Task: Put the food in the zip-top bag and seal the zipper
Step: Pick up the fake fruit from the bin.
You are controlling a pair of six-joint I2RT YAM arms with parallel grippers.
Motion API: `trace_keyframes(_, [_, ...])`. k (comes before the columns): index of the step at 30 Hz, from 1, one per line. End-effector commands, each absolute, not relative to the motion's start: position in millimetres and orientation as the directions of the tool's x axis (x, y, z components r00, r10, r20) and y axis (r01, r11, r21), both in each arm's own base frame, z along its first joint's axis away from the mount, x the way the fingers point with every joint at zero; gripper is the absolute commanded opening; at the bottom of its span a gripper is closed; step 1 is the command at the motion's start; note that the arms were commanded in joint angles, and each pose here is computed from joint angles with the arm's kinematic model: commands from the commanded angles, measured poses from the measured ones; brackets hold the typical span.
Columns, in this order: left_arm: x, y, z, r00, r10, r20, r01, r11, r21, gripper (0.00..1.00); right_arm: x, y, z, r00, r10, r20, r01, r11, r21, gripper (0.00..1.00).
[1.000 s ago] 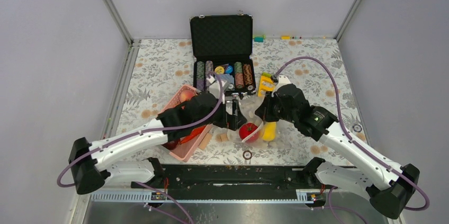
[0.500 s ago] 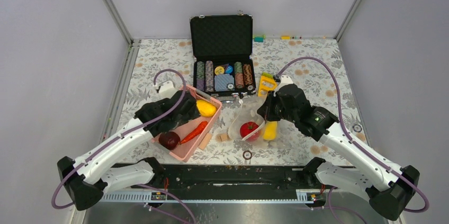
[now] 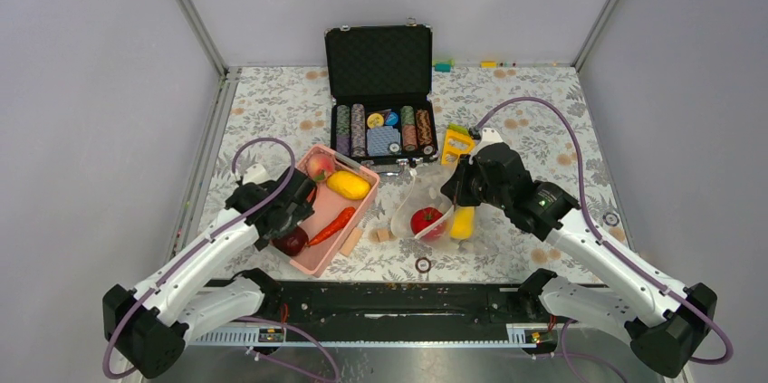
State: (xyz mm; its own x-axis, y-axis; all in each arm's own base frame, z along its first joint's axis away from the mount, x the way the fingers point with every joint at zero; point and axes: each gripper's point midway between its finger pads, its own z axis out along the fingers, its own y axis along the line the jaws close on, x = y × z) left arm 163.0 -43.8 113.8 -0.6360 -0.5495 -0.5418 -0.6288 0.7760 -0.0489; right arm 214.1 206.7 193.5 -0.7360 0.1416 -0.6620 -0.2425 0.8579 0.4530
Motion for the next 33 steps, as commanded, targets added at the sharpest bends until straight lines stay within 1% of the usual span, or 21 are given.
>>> trace_keyframes(1, [173.3,-51.5,102.6,-0.641,-0.556,-0.528,-0.617,0.783,-0.076,0.99,221.1,205.0,196.2,-0.718,0.154,-0.679,-0.240,0.860,0.449,0.00])
trace_keyframes(5, [173.9,-59.9,85.6,-0.697,-0.538,-0.474,-0.589,0.807,-0.050,0.99,221.4,205.4,196.0,-0.719,0.152,-0.678,-0.241,0.861,0.448,0.00])
trace_keyframes(8, [172.3,-60.9,75.4,-0.715,-0.534,-0.452,-0.587,0.809,-0.027,0.99,222.1,205.2,194.4,-0.722,0.150,-0.676,-0.238,0.862,0.447,0.00])
trace_keyframes(16, [177.9,-86.2,52.9,-0.770,-0.519,-0.371,-0.527,0.845,-0.087,0.99,223.4,205.8,192.0,-0.728,0.149,-0.669,-0.233,0.864,0.446,0.00])
trace_keyframes(24, [184.5,-100.4,35.4,-0.811,-0.490,-0.318,-0.494,0.866,-0.076,0.98,223.7,202.5,192.5,-0.723,0.155,-0.673,-0.228,0.866,0.445,0.00])
trace_keyframes(27, [186.3,-103.5,31.9,-0.823,-0.477,-0.308,-0.479,0.875,-0.075,0.90,224.2,201.0,192.7,-0.721,0.160,-0.674,-0.225,0.867,0.445,0.00])
trace_keyframes(33, [192.3,-111.9,39.4,-0.828,-0.467,-0.312,-0.453,0.883,-0.119,0.55,223.8,200.4,193.3,-0.720,0.162,-0.675,-0.225,0.866,0.447,0.00])
